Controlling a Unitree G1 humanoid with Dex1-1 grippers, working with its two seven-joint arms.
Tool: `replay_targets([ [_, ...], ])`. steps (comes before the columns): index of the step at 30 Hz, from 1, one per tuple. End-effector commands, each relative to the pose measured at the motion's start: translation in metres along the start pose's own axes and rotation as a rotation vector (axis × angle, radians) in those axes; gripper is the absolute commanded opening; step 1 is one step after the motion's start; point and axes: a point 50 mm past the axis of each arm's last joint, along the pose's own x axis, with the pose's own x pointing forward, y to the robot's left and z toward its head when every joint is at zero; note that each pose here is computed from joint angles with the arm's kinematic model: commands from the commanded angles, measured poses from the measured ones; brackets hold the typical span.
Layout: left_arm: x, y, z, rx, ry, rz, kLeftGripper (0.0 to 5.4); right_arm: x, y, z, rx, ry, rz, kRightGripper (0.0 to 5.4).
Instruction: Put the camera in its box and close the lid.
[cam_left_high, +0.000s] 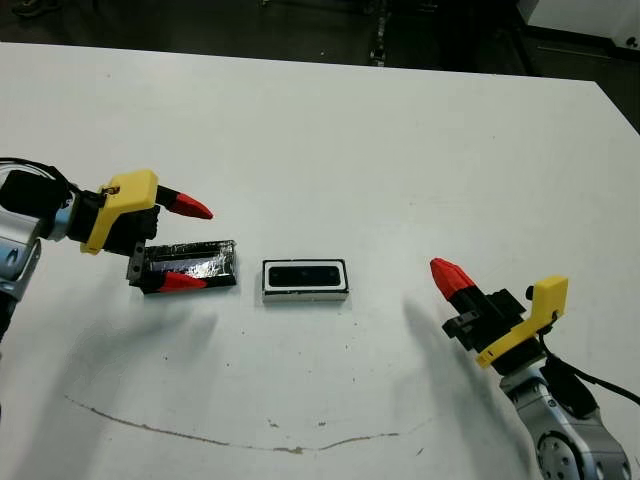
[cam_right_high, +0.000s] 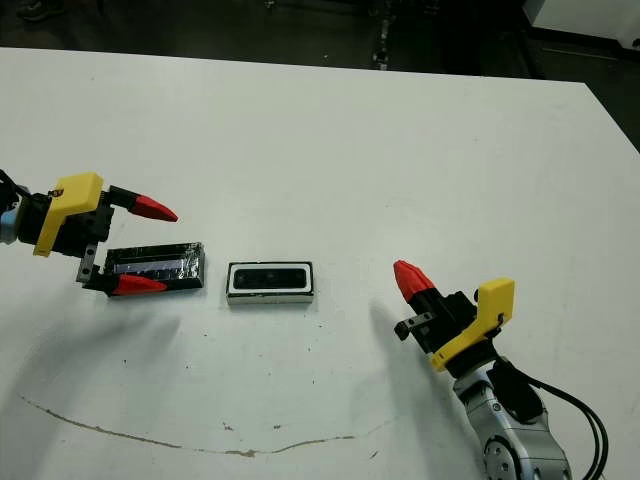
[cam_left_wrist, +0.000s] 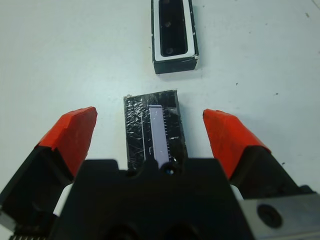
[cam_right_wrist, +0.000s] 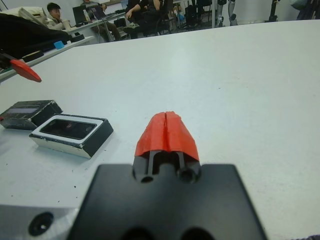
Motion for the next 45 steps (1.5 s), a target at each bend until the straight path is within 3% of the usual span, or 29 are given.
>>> replay_targets([
  [1,0.004,0.0,-0.004,0.026,0.023,0.001,5.39,-0.002,-0.003,0.0,-0.001,0.014,-0.002,0.0],
  [20,0.019,-0.005,-0.021,0.052,0.069,-0.052,5.39,-0.004,-0.004,-0.001,-0.008,0.009,-0.001,0.0],
  [29,0.023,-0.008,-0.029,-0.03,0.084,-0.059,5.39,-0.004,-0.004,-0.002,0.008,0.007,-0.005,0.0],
  [38,0.024,-0.01,-0.033,-0.03,0.08,-0.047,5.39,-0.005,-0.004,-0.001,0.01,0.014,-0.006,0.0],
  [45,0.028,-0.012,-0.039,-0.077,0.078,-0.059,5.39,-0.005,-0.005,-0.001,0.015,0.013,-0.002,0.0],
])
